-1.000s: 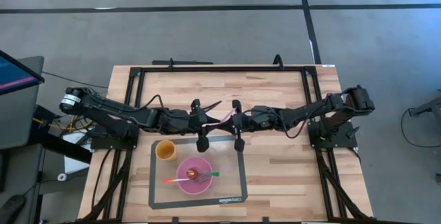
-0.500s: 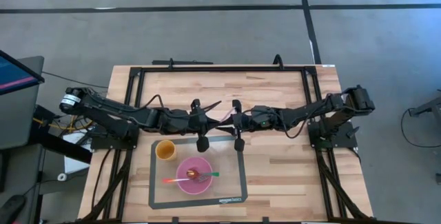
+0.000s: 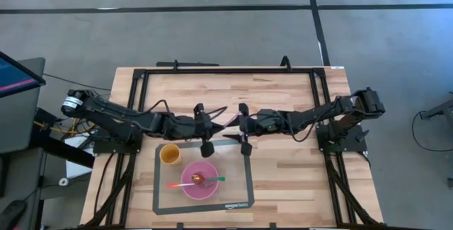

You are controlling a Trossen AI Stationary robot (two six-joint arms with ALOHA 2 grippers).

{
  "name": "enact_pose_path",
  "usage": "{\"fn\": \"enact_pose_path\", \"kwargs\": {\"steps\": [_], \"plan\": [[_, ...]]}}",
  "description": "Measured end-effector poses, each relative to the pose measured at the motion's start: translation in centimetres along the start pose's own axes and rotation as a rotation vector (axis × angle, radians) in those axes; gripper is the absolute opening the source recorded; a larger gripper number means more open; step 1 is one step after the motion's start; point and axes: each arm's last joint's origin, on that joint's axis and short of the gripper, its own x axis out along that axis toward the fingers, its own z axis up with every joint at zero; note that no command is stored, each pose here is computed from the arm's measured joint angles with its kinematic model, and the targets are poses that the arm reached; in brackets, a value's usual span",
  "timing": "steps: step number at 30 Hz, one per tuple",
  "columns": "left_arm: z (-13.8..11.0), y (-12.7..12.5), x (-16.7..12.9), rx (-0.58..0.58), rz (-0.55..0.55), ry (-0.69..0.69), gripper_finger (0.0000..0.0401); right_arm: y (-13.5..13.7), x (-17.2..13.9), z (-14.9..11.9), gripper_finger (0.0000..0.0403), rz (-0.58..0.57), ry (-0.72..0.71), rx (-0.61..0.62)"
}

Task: Pick & Place Utensil
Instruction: Put the pink straw into the yellow cup on the transparent mat

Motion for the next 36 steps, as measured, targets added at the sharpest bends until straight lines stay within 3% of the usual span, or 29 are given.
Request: {"fn": "enact_pose_path", "kwargs": {"steps": [5, 10, 16, 20, 23, 31, 36], "plan": [[-0.3, -1.0, -0.9, -0.009, 0.049, 0.017, 0.0007, 0.0, 0.0, -0.2, 0.0177, 0.001, 0.023, -0.002], [0.6, -1.7, -4.3, -0.035, 0.064, -0.036, 0.0005, 0.0, 0.0, -0.4, 0.0184, 0.002, 0.04, -0.003], [-0.3, -1.3, -8.9, -0.175, 0.124, 0.031, 0.0004, 0.0, 0.0, -0.4, 0.0182, 0.002, 0.044, -0.003], [-0.5, -0.6, -11.3, -0.303, 0.087, 0.06, 0.0004, 0.0, 0.0, -0.4, 0.0178, 0.001, 0.044, -0.003], [-0.8, -0.1, -12.6, -0.333, 0.057, 0.09, 0.0004, 0.0, 0.0, -0.4, 0.0176, 0.0, 0.043, -0.002], [-1.9, 0.0, -13.7, -0.356, -0.01, 0.215, 0.0004, 0.0, 0.0, -0.5, 0.0178, 0.001, 0.048, -0.003], [-4.0, -0.3, -12.8, -0.298, 0.021, 0.263, 0.0004, 0.0, 0.0, -0.5, 0.0175, 0.001, 0.048, -0.003]]}}
